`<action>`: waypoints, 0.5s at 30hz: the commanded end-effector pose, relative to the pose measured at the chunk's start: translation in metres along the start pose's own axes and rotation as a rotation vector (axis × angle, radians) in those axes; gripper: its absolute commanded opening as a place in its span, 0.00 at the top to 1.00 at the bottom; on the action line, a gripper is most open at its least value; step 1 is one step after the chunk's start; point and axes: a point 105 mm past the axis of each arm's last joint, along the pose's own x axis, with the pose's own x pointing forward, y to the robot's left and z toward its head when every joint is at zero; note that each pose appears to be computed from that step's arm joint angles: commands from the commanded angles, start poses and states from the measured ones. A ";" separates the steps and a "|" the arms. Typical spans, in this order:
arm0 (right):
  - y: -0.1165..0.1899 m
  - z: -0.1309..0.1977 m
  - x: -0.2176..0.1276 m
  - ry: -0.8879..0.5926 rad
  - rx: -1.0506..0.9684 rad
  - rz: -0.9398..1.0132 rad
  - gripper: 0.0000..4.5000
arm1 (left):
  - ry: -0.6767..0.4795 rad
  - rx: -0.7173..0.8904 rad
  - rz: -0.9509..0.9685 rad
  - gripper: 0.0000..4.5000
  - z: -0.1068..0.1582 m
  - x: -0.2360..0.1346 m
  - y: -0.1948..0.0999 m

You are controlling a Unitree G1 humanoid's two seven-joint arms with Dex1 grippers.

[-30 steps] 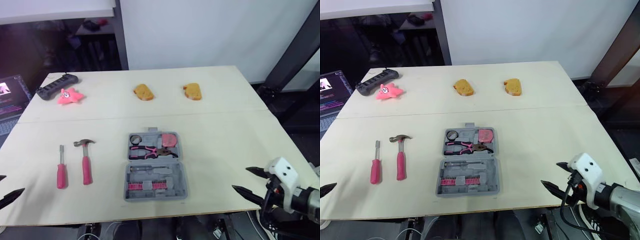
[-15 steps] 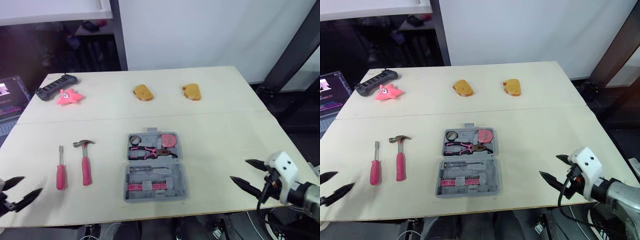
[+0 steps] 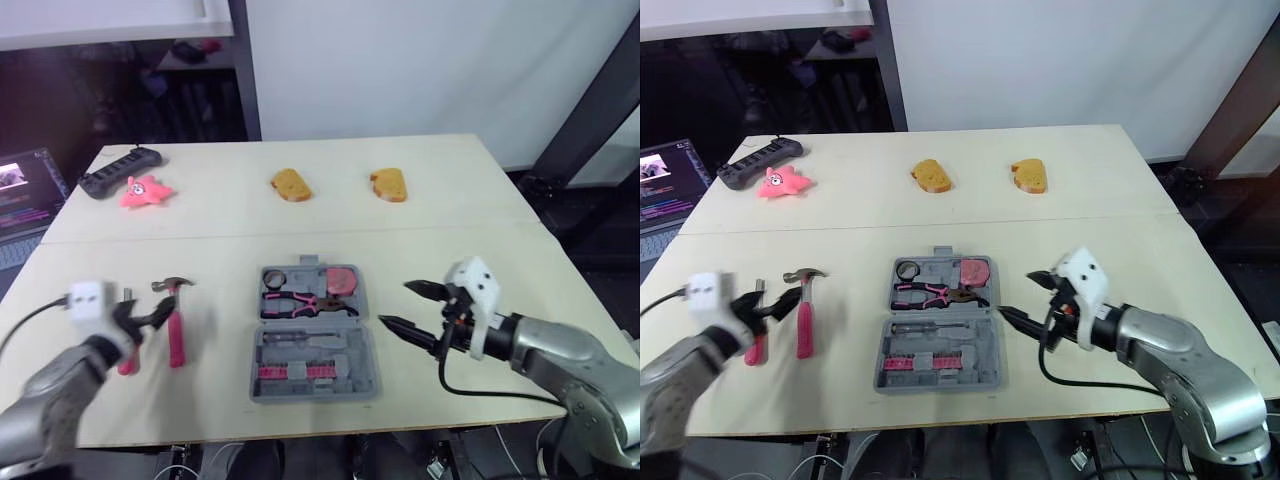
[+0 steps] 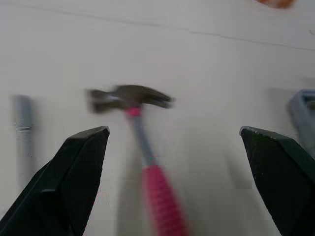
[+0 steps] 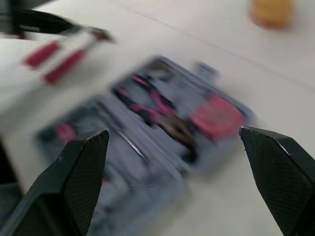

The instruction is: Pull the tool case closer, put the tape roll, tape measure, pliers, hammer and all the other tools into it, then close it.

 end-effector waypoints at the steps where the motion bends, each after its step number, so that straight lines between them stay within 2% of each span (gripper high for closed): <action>1: 0.008 0.006 0.000 0.011 -0.016 0.041 0.01 | 0.071 -0.048 0.126 0.00 0.005 0.009 0.003; 3: 0.009 0.007 0.001 0.016 -0.020 0.046 0.01 | 0.120 -0.080 0.178 0.00 0.003 0.015 0.004; 5: 0.009 0.007 0.002 0.020 -0.021 0.046 0.01 | 0.163 -0.043 0.237 0.00 0.000 0.018 0.008; 12: 0.010 0.008 0.005 0.013 -0.018 0.041 0.01 | 0.194 0.000 0.316 0.00 -0.003 0.020 0.015; 15: 0.011 0.008 0.007 0.000 0.003 0.031 0.01 | 0.244 0.008 0.307 0.00 -0.015 0.029 0.019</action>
